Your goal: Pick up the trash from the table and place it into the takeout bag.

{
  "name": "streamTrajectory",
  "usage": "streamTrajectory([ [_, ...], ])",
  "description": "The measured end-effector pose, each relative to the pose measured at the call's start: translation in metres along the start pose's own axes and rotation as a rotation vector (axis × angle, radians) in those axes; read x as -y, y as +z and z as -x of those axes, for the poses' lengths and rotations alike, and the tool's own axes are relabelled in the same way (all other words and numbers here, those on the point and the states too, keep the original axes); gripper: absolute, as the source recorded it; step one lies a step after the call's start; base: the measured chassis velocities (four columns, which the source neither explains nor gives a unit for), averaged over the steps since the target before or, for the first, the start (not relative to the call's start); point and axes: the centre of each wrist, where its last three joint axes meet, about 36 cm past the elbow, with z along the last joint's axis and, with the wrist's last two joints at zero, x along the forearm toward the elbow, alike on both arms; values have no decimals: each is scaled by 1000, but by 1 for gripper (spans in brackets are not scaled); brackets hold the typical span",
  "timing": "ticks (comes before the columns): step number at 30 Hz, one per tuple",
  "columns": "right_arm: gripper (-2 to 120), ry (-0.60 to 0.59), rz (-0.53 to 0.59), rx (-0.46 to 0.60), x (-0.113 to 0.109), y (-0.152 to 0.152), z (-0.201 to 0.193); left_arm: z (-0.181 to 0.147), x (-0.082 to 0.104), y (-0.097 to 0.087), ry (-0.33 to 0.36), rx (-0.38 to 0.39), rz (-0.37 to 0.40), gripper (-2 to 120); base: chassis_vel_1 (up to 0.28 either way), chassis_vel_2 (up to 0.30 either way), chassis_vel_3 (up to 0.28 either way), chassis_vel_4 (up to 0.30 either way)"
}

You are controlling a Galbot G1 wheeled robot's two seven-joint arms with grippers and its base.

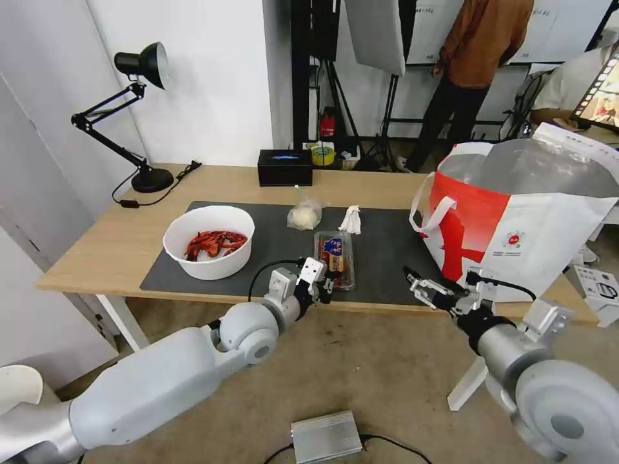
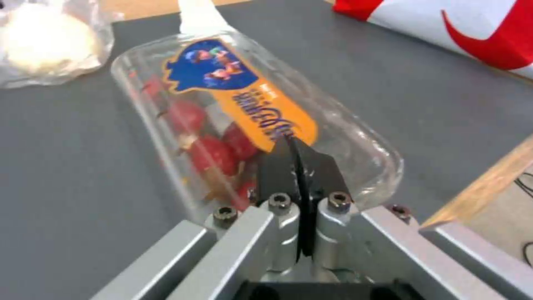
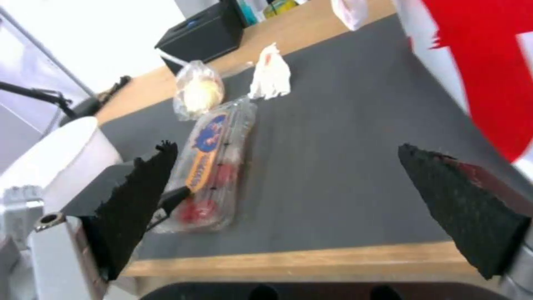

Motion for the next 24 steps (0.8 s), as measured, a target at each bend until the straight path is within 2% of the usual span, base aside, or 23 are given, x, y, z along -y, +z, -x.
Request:
streamTrajectory([
  [8,100,-52,189,-39,-1,-16,24,-6,-4,5,-18,-11,0,0,0,0,0,0],
  [16,100,-37,244,-74,-4,-36,52,-9,-5,8,-23,-17,0,0,0,0,0,0],
  [24,100,8,271,-159,-5,-60,105,-11,-5,10,-30,-15,-2,0,0,0,0,0],
])
